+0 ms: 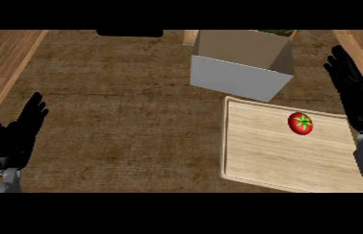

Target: Pick the tomato from the tray and place it in the cardboard box

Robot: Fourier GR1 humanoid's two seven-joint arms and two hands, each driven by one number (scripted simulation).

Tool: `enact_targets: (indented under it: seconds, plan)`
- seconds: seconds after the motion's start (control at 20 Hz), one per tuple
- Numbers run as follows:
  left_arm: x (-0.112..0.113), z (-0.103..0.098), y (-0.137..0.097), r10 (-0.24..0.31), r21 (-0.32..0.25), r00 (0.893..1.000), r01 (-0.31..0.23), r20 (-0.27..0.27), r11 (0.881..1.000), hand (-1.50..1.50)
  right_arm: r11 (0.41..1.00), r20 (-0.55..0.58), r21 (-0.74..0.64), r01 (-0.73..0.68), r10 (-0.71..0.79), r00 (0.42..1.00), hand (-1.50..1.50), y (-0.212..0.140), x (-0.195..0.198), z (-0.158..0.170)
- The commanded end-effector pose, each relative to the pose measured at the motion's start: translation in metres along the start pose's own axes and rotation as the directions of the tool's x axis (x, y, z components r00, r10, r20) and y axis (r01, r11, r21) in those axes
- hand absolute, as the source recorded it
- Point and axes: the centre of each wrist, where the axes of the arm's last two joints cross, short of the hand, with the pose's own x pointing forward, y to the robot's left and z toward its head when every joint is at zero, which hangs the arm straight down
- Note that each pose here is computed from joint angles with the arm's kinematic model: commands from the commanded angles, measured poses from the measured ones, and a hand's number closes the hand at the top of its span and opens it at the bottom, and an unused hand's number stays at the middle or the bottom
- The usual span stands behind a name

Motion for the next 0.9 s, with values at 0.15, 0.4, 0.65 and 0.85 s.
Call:
enact_targets:
  seconds: [0.15,0.4,0.65,0.85]
  plan:
    - [0.055,-0.010,-0.017,-0.088,-0.137,0.940,0.140,0.329,0.981,0.00,0.962,0.213,-0.265,-0.059,0.118,0.970,-1.50,-0.061,0.068,0.006]
    - [0.082,-0.005,-0.051,-0.071,-0.298,0.883,0.231,0.464,0.926,0.00,0.839,-0.003,-0.392,-0.376,0.408,0.913,-1.50,-0.114,0.060,0.038]
    - [0.077,-0.005,-0.051,-0.052,-0.337,0.872,0.242,0.487,0.910,0.00,0.798,0.069,-0.315,-0.514,0.560,0.826,-1.50,-0.106,0.021,0.085]
    - [0.085,-0.017,-0.068,-0.054,-0.349,0.861,0.262,0.506,0.900,0.00,0.718,0.061,-0.242,-0.652,0.682,0.729,-1.50,-0.098,0.037,0.081]
